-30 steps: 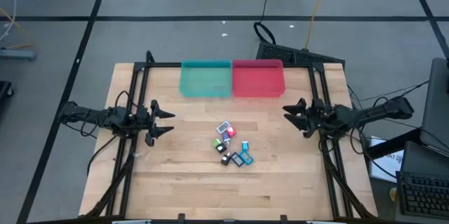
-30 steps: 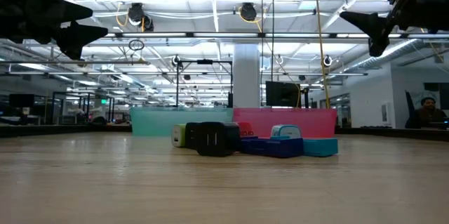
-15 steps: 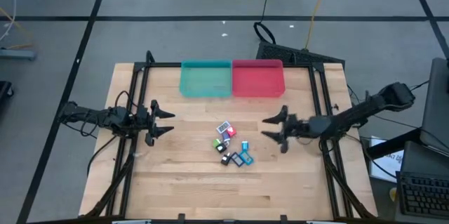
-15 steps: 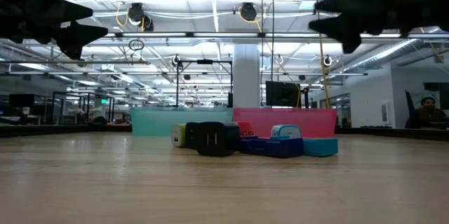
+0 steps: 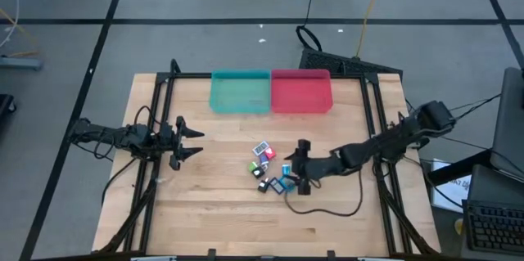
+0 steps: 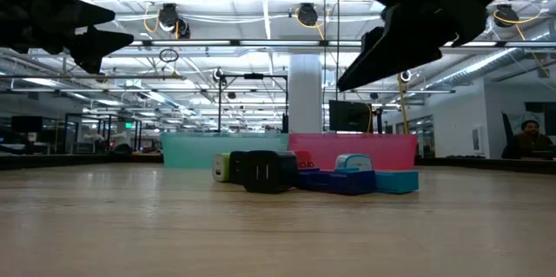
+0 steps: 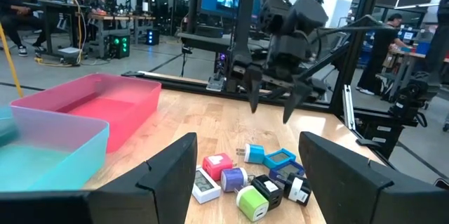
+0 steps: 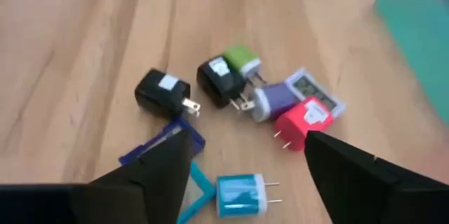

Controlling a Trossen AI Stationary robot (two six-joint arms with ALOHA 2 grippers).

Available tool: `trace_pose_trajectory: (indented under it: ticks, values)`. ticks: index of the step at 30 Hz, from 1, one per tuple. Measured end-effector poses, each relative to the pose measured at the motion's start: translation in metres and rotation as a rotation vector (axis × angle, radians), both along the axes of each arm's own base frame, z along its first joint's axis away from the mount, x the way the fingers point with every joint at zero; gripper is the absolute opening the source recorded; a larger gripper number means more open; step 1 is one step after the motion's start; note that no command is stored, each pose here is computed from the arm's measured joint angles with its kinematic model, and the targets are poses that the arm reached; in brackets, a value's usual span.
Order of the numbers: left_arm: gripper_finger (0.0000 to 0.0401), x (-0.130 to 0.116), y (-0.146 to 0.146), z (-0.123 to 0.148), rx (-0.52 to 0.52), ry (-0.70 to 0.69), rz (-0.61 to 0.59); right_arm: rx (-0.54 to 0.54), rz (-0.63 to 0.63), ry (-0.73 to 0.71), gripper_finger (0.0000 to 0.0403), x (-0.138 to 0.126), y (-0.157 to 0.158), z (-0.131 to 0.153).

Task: Sort charging adapters and watches
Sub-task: Put the light blue charging adapter in the red bin

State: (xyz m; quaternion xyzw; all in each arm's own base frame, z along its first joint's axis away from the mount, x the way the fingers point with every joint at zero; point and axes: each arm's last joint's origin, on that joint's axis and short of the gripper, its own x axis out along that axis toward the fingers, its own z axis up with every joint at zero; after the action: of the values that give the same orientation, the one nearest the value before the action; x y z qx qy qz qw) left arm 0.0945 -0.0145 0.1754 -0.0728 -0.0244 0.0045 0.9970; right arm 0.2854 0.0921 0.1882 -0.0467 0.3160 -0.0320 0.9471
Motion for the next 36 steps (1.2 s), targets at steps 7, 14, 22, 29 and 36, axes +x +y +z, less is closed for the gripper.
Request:
trace_pose_trajectory:
  ticks: [7,14,22,29,36]
  values:
    - [0.0253,0.0,0.0,0.0,0.0,0.0,0.0,-0.026,0.041,0.125,0.0292,0.01,-0.001,-0.025]
    - [0.0253,0.0,0.0,0.0,0.0,0.0,0.0,-0.032,0.001,0.181,0.028,0.018,-0.013,-0.044]
    - [0.0253,0.0,0.0,0.0,0.0,0.0,0.0,0.05,0.03,0.205,0.0276,0.019,-0.017,-0.047]
    - [0.0253,0.0,0.0,0.0,0.0,0.0,0.0,0.031,0.046,0.215,0.0264,0.018,-0.017,-0.048]
    - [0.0253,0.0,0.0,0.0,0.0,0.0,0.001,0.062,0.076,0.226,0.025,0.018,-0.018,-0.049]
